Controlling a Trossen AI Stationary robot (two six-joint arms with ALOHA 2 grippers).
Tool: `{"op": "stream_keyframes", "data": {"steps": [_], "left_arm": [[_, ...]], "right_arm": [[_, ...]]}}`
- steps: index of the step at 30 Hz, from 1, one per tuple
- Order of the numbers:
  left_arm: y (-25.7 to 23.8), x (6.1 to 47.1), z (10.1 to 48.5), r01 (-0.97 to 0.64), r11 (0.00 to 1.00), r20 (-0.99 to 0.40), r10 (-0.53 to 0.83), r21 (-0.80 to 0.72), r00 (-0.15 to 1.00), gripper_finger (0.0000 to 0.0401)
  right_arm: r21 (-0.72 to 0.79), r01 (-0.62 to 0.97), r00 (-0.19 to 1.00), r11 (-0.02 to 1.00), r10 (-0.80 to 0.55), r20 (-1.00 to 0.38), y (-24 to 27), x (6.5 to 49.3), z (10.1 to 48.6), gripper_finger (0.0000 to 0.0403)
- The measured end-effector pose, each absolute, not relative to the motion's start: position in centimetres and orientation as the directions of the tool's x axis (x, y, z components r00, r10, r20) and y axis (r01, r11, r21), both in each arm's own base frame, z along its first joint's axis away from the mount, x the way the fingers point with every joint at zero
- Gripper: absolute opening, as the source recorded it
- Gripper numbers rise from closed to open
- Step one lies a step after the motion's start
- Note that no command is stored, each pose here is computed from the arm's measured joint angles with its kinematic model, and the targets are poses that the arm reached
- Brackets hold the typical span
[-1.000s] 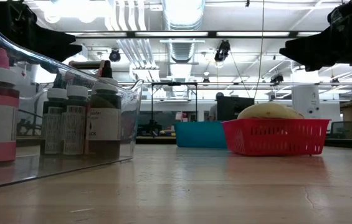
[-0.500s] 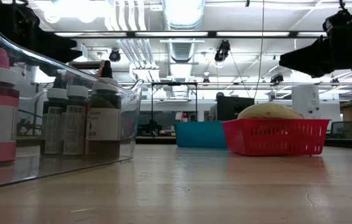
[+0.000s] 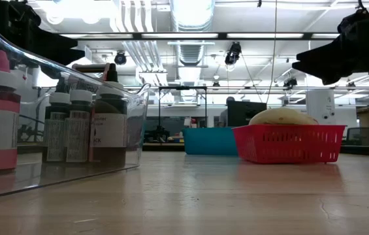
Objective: Pick & Place Food Item
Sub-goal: Return to Home Position
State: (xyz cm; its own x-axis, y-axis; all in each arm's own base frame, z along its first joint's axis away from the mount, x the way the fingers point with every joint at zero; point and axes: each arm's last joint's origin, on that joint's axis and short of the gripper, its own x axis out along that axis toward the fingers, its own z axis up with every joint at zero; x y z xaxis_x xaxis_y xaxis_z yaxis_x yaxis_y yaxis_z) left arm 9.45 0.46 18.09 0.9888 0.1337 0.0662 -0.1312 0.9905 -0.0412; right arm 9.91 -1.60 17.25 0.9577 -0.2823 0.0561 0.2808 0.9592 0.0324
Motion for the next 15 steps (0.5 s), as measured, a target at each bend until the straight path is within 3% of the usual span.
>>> {"op": "stream_keyframes", "data": {"steps": [15], "left_arm": [[0.45, 9.47, 17.56, -0.130, 0.991, 0.012, 0.130, -0.032, 0.991, 0.0204]], "right_arm": [[0.023, 0.204, 0.979, 0.979, -0.204, 0.010, -1.38, 9.99, 16.79, 0.0237]]}}
